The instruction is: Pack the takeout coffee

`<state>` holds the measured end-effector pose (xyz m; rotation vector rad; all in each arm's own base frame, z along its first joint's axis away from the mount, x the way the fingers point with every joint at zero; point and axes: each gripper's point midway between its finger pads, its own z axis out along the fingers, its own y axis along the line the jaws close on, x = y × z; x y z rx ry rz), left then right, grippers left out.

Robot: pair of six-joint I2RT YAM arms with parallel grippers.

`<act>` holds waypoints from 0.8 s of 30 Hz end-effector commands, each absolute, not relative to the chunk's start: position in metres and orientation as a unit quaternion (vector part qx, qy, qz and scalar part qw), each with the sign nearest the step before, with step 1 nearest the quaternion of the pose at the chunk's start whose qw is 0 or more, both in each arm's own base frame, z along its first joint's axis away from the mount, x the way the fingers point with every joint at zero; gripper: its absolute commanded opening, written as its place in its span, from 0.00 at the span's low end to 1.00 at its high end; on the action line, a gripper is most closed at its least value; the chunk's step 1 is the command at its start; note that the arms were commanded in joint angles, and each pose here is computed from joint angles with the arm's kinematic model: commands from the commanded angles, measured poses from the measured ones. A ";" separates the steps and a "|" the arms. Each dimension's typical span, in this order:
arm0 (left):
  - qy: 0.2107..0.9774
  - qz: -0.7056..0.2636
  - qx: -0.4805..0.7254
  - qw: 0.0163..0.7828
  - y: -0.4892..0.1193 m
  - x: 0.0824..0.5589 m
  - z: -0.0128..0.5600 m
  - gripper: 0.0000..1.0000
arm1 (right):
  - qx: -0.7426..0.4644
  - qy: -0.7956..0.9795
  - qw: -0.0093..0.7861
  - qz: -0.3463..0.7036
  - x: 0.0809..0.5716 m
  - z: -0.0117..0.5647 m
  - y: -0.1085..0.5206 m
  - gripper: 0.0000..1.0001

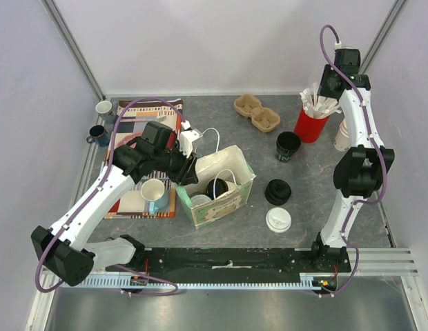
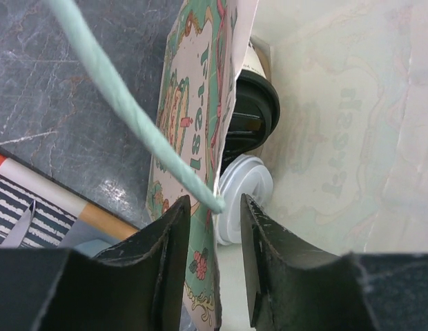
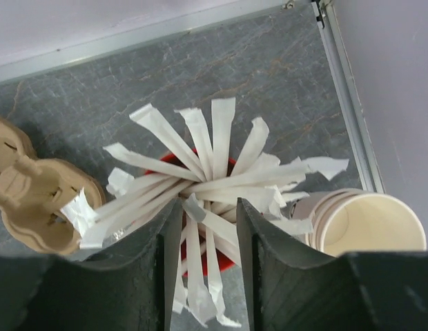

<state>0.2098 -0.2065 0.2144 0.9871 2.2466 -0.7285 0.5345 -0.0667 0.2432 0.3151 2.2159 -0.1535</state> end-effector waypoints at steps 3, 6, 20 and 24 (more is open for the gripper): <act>0.813 -0.289 0.386 0.326 -0.221 0.226 0.243 0.43 | 0.126 0.875 0.464 -0.048 0.554 0.255 -0.065 0.43; 0.808 -0.284 0.395 0.333 -0.222 0.231 0.247 0.43 | 0.113 0.877 0.465 -0.039 0.557 0.252 -0.061 0.43; 0.799 -0.323 0.417 0.289 -0.218 0.246 0.218 0.52 | 0.067 0.805 0.587 -0.055 0.551 0.363 -0.060 0.00; 0.771 -0.326 0.443 0.320 -0.204 0.252 0.187 0.54 | 0.057 0.757 0.649 -0.055 0.526 0.427 -0.046 0.00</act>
